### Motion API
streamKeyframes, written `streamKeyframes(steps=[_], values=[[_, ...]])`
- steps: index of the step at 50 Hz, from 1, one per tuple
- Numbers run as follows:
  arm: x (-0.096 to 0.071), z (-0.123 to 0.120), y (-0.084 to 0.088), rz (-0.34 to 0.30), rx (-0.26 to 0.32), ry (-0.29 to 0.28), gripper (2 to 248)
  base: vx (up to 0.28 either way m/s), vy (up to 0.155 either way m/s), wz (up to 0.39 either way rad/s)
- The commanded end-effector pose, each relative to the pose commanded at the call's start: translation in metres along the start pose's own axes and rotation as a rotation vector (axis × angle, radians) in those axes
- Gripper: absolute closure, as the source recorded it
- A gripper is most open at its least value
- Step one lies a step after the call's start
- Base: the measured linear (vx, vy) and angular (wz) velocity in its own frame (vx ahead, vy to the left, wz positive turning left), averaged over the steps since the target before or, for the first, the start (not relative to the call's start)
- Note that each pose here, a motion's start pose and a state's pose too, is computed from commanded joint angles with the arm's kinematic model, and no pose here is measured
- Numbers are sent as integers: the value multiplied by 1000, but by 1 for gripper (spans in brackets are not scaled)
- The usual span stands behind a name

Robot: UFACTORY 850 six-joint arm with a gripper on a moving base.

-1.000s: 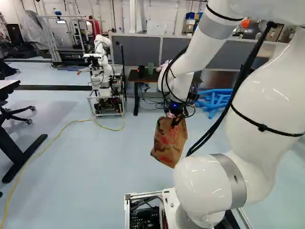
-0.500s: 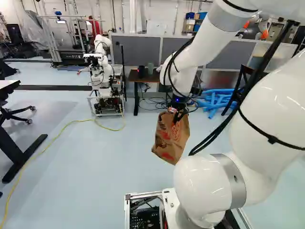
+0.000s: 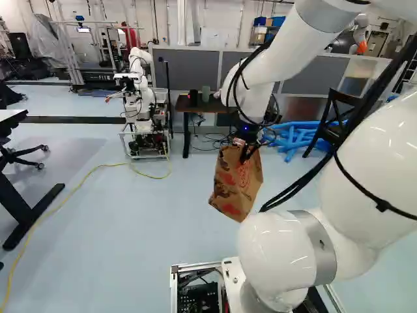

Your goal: Pick up the bag on the ground and place it on the table

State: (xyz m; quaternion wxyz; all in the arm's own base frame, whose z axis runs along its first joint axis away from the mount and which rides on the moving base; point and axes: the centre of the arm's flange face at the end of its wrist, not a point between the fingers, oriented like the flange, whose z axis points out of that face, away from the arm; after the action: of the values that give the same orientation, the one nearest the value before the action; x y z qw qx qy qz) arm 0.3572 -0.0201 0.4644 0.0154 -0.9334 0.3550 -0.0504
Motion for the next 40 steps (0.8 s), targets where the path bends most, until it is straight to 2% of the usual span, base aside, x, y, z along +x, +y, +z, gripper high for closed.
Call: streamKeyframes(steps=[40], values=[[6,-59,-3,5,-24,-30,227,0,0,0]])
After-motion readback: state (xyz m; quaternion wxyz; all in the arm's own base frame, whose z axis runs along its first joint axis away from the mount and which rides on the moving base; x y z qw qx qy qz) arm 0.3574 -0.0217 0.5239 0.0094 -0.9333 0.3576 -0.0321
